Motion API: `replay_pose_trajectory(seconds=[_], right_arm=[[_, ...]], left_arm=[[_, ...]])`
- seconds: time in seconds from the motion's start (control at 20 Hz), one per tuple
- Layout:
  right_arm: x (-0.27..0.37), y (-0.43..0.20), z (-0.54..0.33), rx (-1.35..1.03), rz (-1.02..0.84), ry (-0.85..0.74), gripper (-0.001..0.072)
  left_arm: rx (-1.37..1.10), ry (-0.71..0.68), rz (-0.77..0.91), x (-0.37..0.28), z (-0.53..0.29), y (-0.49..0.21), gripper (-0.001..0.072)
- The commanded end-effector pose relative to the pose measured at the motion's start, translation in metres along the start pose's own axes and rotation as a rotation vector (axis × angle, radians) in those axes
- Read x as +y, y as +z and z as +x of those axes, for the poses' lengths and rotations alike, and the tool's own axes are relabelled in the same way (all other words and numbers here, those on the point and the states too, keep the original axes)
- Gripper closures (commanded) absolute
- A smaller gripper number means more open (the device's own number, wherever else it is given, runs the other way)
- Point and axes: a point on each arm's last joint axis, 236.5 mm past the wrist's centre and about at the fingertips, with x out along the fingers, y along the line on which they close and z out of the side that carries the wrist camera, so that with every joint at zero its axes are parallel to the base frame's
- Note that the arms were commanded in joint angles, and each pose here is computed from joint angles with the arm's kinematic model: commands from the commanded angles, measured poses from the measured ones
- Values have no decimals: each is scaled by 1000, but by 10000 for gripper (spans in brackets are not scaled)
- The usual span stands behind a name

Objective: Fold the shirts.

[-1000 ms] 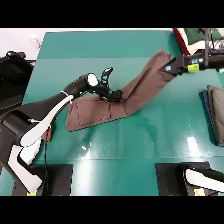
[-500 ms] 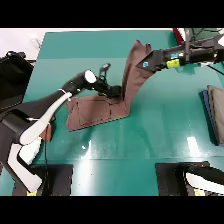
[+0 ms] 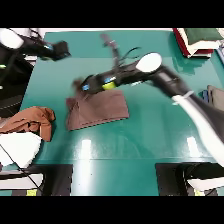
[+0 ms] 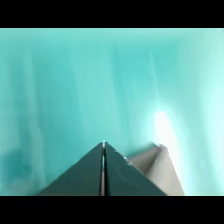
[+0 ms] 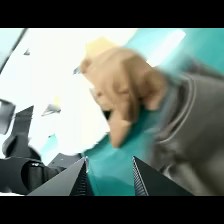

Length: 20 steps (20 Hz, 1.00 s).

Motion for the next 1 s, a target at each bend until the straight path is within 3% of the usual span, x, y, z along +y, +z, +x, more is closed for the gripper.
replay_pose_trajectory(seconds=[0.0,0.2,0.4,0.5,0.7,0.95], right_arm=[[12,-16,58,56,-67,48,376],[-74,-28,6,142,0,-159,376],[-191,-70,-98,153,231,-448,366],[-231,-96,-139,119,387,-505,150],[-272,-132,-153,99,613,-485,150],[-276,-133,-83,149,685,-354,164]], left_arm=[[-97,61,16,17,-51,26,684],[-42,42,69,6,-47,12,684],[-19,-4,132,-23,-37,1,684],[-15,-27,170,-37,-33,-3,684],[-7,-44,180,-46,-32,-7,684],[13,-44,180,-46,-32,-12,684]])
